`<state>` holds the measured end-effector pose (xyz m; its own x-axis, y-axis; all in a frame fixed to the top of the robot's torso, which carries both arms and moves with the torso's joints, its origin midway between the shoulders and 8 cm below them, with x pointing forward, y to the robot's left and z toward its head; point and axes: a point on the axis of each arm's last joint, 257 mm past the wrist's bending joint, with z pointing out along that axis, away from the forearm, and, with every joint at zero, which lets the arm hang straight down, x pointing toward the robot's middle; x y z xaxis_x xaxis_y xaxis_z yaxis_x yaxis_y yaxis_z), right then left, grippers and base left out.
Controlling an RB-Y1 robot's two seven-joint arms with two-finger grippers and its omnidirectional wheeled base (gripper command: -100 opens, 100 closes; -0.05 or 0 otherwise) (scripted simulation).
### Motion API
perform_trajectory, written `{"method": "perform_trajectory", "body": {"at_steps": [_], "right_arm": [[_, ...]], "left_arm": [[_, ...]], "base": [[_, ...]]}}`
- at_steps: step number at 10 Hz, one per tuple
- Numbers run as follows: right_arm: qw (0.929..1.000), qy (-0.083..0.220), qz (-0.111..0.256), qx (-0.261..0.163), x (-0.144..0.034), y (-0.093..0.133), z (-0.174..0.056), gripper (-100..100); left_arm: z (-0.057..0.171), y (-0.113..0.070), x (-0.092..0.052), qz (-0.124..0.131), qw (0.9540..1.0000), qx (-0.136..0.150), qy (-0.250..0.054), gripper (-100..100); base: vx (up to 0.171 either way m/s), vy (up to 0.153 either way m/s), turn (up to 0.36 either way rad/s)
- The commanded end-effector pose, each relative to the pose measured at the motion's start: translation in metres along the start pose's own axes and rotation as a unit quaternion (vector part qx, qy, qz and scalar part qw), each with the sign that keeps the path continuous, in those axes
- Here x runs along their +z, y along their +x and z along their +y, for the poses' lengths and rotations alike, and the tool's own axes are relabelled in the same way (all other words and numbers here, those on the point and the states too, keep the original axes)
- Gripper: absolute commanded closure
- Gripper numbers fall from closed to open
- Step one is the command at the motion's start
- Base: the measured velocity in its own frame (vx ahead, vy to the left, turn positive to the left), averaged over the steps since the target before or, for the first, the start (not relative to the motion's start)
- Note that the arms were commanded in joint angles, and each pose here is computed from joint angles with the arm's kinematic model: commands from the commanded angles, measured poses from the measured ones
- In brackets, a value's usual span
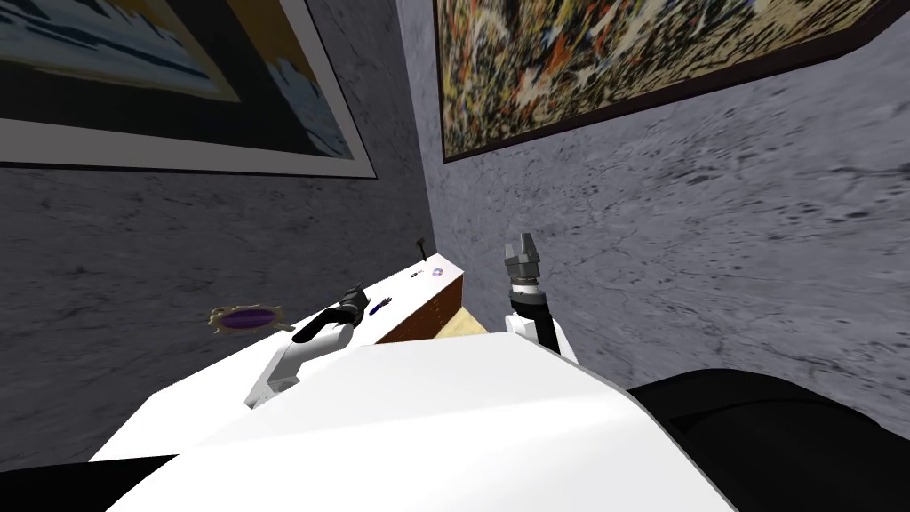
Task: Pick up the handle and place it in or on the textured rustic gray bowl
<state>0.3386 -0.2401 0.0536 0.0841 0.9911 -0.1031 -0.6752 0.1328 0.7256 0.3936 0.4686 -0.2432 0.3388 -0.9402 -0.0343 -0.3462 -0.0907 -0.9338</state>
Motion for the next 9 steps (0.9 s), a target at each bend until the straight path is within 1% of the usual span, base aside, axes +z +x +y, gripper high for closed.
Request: {"method": "perform_trajectory", "body": {"at_steps": [1, 2, 3, 4, 5, 6, 7, 8, 9], "right_arm": [[1.0000, 0.000, 0.000, 0.000, 0.000, 0.000, 0.000, 0], [1.0000, 0.000, 0.000, 0.000, 0.000, 0.000, 0.000, 0], [1.0000, 0.000, 0.000, 0.000, 0.000, 0.000, 0.000, 0], [1.0000, 0.000, 0.000, 0.000, 0.000, 0.000, 0.000, 0], [1.0000, 0.000, 0.000, 0.000, 0.000, 0.000, 0.000, 0], [1.0000, 0.000, 0.000, 0.000, 0.000, 0.000, 0.000, 0], [1.0000, 0.000, 0.000, 0.000, 0.000, 0.000, 0.000, 0], [1.0000, 0.000, 0.000, 0.000, 0.000, 0.000, 0.000, 0], [1.0000, 0.000, 0.000, 0.000, 0.000, 0.000, 0.000, 0]], "left_arm": [[0.019, -0.015, 0.004, -0.013, 0.9992, -0.017, -0.032, -100], [0.026, -0.016, 0.003, -0.015, 0.9987, -0.017, -0.046, -100], [0.038, -0.028, 0.006, -0.026, 0.9969, -0.034, -0.066, -100], [0.045, -0.029, 0.005, -0.028, 0.9958, -0.034, -0.080, -100], [0.059, -0.042, 0.007, -0.039, 0.9925, -0.051, -0.104, -100], [0.064, -0.042, 0.006, -0.040, 0.9914, -0.051, -0.113, -100], [0.076, -0.054, 0.007, -0.051, 0.9871, -0.070, -0.134, -100], [0.082, -0.054, 0.006, -0.053, 0.9856, -0.070, -0.145, -100], [0.094, -0.066, 0.006, -0.064, 0.9803, -0.089, -0.164, -100]], "base": [[0.005, 0.014, -0.267], [0.002, 0.018, -0.133], [0.001, 0.015, -0.244], [0.000, 0.018, -0.137], [-0.001, 0.019, -0.239], [-0.002, 0.023, -0.124], [-0.006, 0.023, -0.244], [-0.004, 0.027, -0.123], [-0.005, 0.023, -0.219]]}}
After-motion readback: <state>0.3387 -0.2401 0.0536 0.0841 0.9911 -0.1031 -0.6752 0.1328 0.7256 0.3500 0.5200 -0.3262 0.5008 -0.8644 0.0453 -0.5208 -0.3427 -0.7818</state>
